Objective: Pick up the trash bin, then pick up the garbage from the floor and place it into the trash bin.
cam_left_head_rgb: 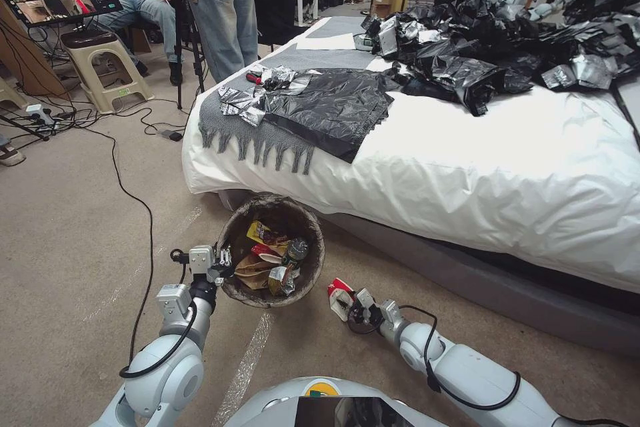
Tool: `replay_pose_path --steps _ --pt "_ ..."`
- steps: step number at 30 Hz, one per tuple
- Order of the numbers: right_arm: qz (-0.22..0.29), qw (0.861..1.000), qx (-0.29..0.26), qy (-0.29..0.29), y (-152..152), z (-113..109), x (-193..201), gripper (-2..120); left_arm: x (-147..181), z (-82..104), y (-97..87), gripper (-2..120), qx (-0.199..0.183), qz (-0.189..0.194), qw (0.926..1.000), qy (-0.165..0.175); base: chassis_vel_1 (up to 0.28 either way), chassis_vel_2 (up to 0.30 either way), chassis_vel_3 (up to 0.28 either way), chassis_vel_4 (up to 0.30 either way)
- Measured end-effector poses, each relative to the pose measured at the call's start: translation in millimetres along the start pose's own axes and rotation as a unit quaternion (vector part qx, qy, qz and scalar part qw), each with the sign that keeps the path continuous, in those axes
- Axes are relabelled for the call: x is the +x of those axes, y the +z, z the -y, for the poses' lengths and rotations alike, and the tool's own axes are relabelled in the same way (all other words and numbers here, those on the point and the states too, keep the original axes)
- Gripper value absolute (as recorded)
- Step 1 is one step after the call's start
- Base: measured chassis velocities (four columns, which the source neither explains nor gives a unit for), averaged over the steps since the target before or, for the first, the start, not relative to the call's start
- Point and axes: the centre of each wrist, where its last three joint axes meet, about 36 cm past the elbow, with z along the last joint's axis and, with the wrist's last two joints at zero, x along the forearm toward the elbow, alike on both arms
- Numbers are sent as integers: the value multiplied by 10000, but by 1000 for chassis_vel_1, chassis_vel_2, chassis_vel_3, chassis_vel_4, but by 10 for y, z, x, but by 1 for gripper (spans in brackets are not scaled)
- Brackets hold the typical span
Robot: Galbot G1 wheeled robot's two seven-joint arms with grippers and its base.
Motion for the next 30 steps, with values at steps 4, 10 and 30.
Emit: replay_pose_path --steps 4,10,30 --pt "48 10000 -51 17 -75 -25 1 18 -7 -1 -11 4 3 9 10000 0 0 0 0 0" --pt "103 9999 -114 72 -126 -51 2 0 0 -5 -15 4 -8 1 10000 10 0 0 0 0" --pt "1787 9808 -297 728 -1311 127 729 0 -49 -38 25 4 -42 -68 10000 -9 0 0 0 0"
